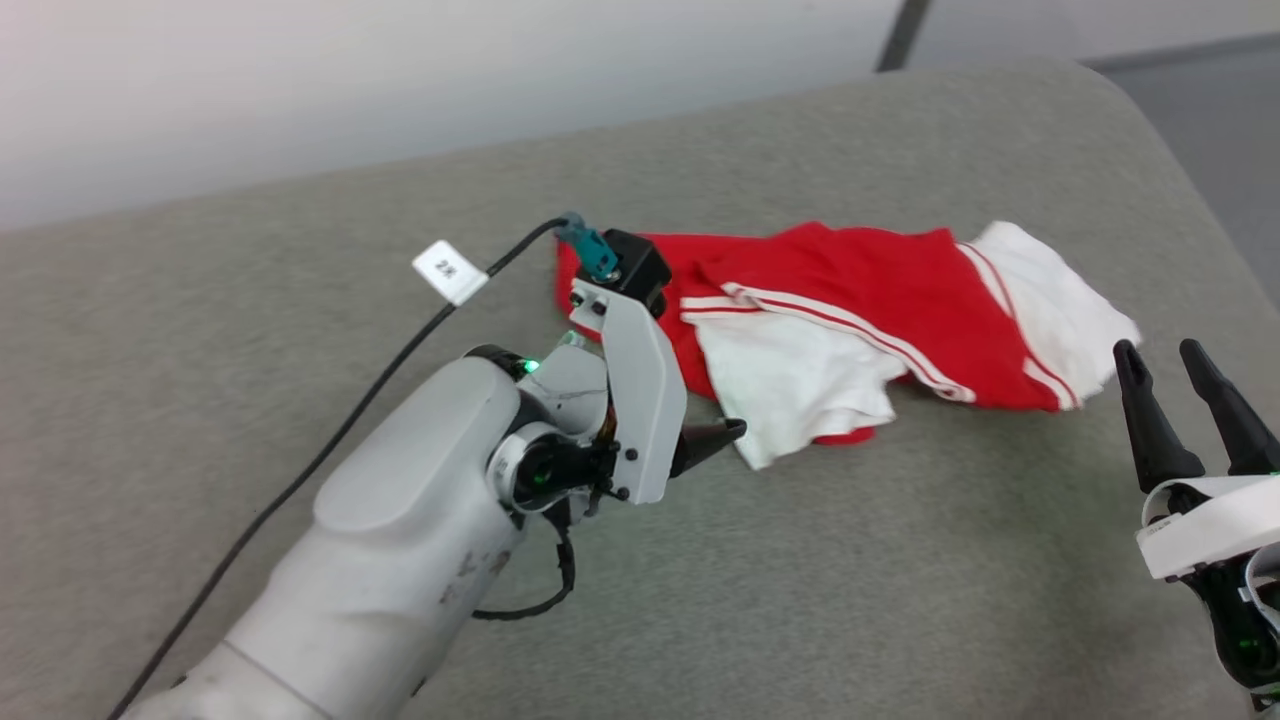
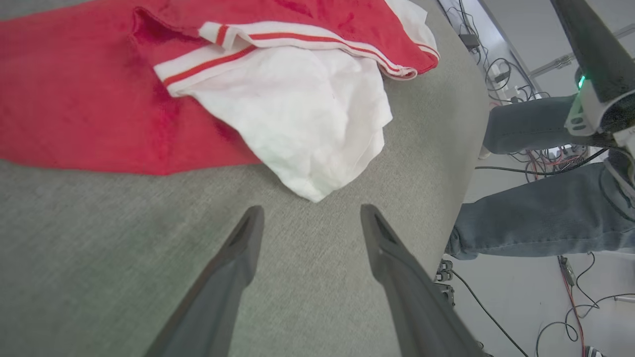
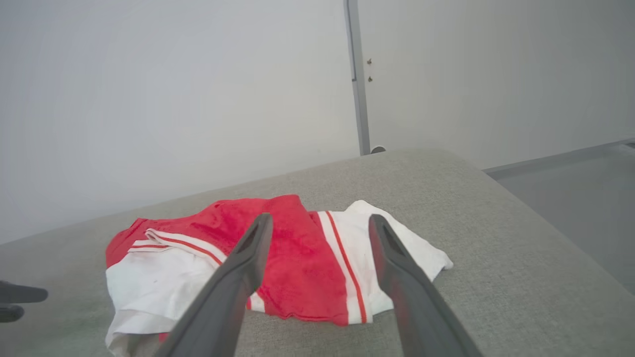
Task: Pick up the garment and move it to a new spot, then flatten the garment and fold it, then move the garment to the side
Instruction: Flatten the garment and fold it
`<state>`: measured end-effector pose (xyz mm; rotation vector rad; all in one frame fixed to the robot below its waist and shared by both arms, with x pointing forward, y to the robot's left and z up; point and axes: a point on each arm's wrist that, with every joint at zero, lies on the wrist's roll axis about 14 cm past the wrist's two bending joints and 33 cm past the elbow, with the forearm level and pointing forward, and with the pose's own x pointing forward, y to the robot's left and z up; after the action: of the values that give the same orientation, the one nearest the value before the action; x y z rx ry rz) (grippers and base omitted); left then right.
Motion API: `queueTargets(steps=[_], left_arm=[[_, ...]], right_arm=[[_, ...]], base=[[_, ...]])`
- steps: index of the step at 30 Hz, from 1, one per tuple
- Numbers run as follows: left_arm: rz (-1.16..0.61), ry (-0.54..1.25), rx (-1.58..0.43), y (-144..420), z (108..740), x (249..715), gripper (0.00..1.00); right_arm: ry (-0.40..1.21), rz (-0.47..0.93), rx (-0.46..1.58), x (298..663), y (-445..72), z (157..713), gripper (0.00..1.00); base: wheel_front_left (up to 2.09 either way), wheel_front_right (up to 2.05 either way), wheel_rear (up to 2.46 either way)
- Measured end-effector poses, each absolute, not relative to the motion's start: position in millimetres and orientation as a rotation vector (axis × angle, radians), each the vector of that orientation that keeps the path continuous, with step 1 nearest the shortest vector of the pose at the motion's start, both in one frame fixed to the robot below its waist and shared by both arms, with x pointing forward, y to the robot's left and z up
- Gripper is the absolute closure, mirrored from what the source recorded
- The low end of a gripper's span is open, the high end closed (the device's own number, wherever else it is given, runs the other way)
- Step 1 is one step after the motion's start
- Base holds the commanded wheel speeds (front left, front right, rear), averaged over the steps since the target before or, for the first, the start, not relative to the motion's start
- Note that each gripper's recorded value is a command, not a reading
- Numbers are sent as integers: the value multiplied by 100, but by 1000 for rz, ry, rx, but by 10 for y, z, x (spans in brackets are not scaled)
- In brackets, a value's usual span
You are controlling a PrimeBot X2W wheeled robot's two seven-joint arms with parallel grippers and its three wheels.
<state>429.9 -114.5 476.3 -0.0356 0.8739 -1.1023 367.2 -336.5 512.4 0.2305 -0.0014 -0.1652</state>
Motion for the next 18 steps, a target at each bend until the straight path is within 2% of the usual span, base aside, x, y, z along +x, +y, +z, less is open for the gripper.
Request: queueTargets(steps=[11,17,18], left_arm=[[-1079,940,28,-1406,4386,4569,0],[-1109,964,-78,-1606,4425,4569,0],[-1118,966,-87,-1634,4440,4547,20]], right_arm=[[20,-253,166,3365,-3427,5153,0],[29,-269,154,3328,-3401,5194,0],[32,-272,155,3318,-3398,5187,0]], base=[[0,0,0],[0,0,0],[0,0,0]])
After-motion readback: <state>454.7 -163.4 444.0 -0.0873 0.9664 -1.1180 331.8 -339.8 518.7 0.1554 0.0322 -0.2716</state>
